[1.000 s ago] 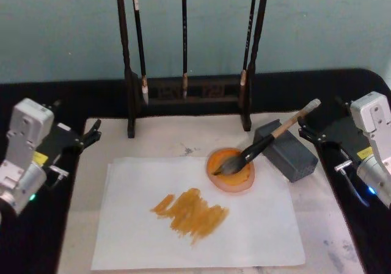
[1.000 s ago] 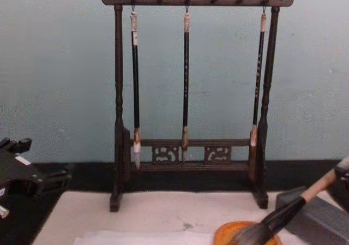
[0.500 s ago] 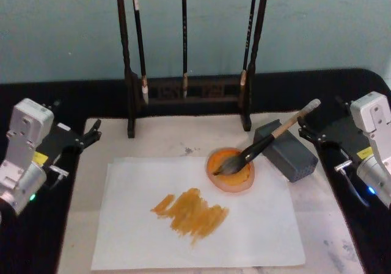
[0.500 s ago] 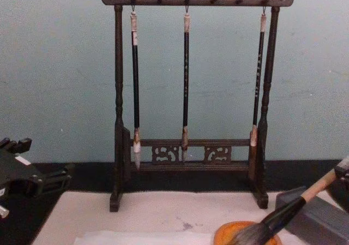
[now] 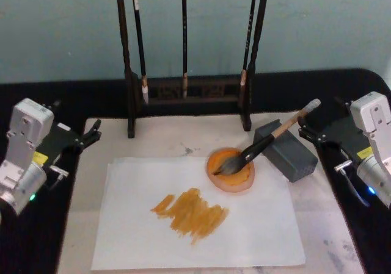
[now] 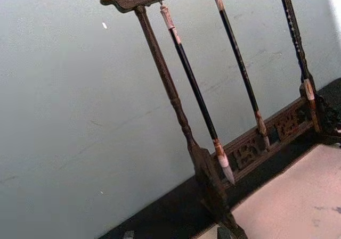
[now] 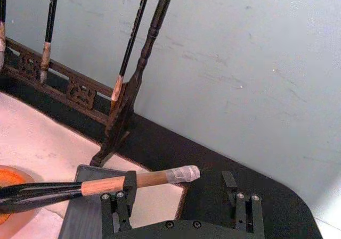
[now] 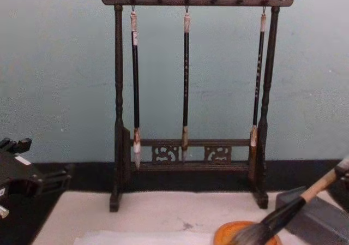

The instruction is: Pick up the brush from the inkstone, write on the paper, then place the brush back to its original position.

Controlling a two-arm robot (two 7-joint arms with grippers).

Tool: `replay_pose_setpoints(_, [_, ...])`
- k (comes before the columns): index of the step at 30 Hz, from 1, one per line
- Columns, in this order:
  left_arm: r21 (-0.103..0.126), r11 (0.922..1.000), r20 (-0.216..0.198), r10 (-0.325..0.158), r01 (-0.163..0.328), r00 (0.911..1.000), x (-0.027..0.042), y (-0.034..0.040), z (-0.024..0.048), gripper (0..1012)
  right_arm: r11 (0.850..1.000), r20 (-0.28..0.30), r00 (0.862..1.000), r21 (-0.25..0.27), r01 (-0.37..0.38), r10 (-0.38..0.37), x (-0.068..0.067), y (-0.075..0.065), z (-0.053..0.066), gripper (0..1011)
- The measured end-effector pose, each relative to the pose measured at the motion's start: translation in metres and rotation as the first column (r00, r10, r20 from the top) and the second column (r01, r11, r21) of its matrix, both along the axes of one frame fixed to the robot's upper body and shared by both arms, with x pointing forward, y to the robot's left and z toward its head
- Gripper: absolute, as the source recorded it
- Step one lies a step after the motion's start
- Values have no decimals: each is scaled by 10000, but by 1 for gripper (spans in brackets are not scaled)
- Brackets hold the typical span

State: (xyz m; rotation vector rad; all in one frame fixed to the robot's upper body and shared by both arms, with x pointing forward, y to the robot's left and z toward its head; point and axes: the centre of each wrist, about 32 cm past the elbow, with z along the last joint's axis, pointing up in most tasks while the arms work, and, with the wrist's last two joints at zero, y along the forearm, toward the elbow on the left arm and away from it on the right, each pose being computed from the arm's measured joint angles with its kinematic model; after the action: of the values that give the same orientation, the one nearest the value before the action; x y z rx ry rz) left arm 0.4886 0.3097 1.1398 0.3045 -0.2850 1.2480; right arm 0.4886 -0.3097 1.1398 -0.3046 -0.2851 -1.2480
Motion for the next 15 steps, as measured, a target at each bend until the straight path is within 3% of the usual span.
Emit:
replay_pose_setpoints(8, [0,10000,0,0,0,10000,0,0,0,1010,9999,5,10000,105,-17,17,-19,-2,12,1000])
replay_pose_setpoints(15, [0,10000,0,0,0,10000,0,0,0,1010,9868,-440,9989,1620,-57,130,-168,-66,111,1000])
